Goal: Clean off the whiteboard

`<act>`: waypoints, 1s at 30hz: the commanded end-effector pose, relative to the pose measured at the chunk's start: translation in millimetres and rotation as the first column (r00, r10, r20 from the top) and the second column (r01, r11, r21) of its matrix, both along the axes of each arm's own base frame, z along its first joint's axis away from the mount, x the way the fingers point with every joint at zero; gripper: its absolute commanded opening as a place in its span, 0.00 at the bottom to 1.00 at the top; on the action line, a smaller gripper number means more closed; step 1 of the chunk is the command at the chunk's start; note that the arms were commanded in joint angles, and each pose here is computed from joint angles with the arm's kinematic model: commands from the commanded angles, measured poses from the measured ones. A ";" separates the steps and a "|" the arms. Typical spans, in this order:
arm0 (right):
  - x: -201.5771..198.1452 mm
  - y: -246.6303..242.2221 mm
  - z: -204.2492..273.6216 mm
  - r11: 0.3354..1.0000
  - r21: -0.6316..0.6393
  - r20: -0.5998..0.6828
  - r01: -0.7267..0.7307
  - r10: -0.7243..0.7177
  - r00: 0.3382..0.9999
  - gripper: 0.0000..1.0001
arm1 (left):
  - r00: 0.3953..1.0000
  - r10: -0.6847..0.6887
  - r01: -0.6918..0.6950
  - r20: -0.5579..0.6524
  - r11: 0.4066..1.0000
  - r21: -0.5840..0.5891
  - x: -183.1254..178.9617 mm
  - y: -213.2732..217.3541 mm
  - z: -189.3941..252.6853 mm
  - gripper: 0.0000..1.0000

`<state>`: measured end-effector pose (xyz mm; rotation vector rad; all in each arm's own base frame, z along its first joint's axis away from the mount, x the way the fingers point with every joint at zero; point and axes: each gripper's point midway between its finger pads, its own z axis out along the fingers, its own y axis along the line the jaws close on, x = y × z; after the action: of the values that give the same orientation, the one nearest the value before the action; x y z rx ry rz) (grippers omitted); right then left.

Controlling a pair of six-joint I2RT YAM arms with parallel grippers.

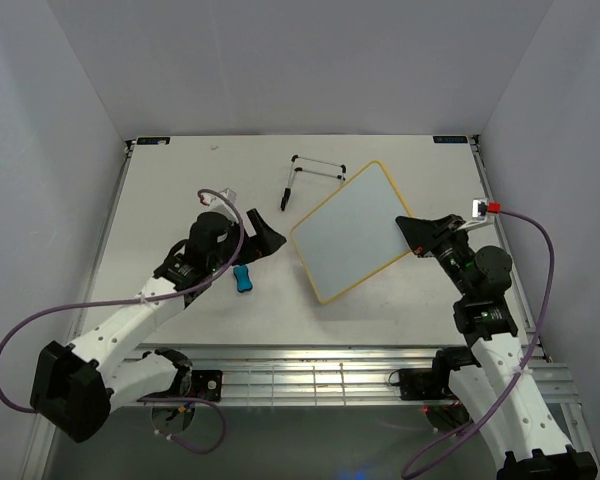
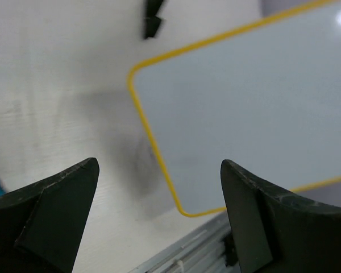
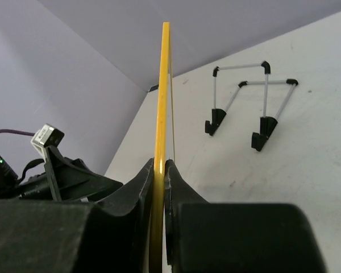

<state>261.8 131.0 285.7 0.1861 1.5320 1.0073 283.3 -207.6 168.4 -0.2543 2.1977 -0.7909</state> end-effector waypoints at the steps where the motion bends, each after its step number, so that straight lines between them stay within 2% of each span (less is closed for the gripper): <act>1: -27.0 2.3 110.9 0.994 0.092 0.278 -0.066 0.038 0.960 0.08 | 0.890 -0.341 0.409 0.302 0.889 -0.204 -35.8 -53.7 61.0 0.98; 2: -28.7 4.0 118.4 0.993 0.088 0.290 -0.079 0.050 0.956 0.08 | 0.852 -0.372 0.472 0.369 0.850 -0.233 -44.2 -59.7 76.5 0.98; 7: -45.1 5.1 166.5 0.989 0.093 0.378 -0.112 0.069 0.923 0.08 | 0.825 -0.352 0.492 0.443 0.833 -0.255 -55.3 -54.9 93.6 0.98; 10: -51.4 10.0 183.5 0.983 0.092 0.398 -0.156 0.107 0.911 0.08 | 0.783 -0.373 0.545 0.498 0.797 -0.259 -66.0 -56.7 107.7 0.98; 12: -58.3 15.6 192.4 0.970 0.113 0.406 -0.214 0.151 0.902 0.08 | 0.709 -0.399 0.619 0.582 0.747 -0.243 -78.9 -59.3 124.5 0.98; 15: -72.7 27.8 203.1 0.937 0.113 0.420 -0.330 0.255 0.871 0.08 | 0.619 -0.402 0.679 0.674 0.706 -0.202 -89.4 -59.9 145.5 0.98; 19: -89.2 30.7 222.9 0.921 0.094 0.464 -0.379 0.296 0.835 0.08 | 0.613 -0.402 0.680 0.680 0.707 -0.195 -82.6 -63.7 151.4 0.98; 27: -97.0 27.5 232.7 0.928 0.088 0.483 -0.362 0.278 0.830 0.08 | 0.595 -0.343 0.666 0.726 0.717 -0.207 -76.4 -62.5 164.6 0.98; 29: -95.5 27.5 231.7 0.931 0.081 0.480 -0.355 0.276 0.833 0.08 | 0.562 -0.343 0.692 0.752 0.694 -0.201 -82.8 -62.6 172.1 0.89; 30: -92.6 27.6 227.3 0.932 0.085 0.470 -0.352 0.274 0.839 0.08 | 0.548 -0.339 0.700 0.764 0.687 -0.197 -86.1 -61.6 174.6 0.81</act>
<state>191.6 166.0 472.3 -0.1543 1.2150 1.3437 208.1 -270.8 317.1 0.4214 1.4252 -1.4951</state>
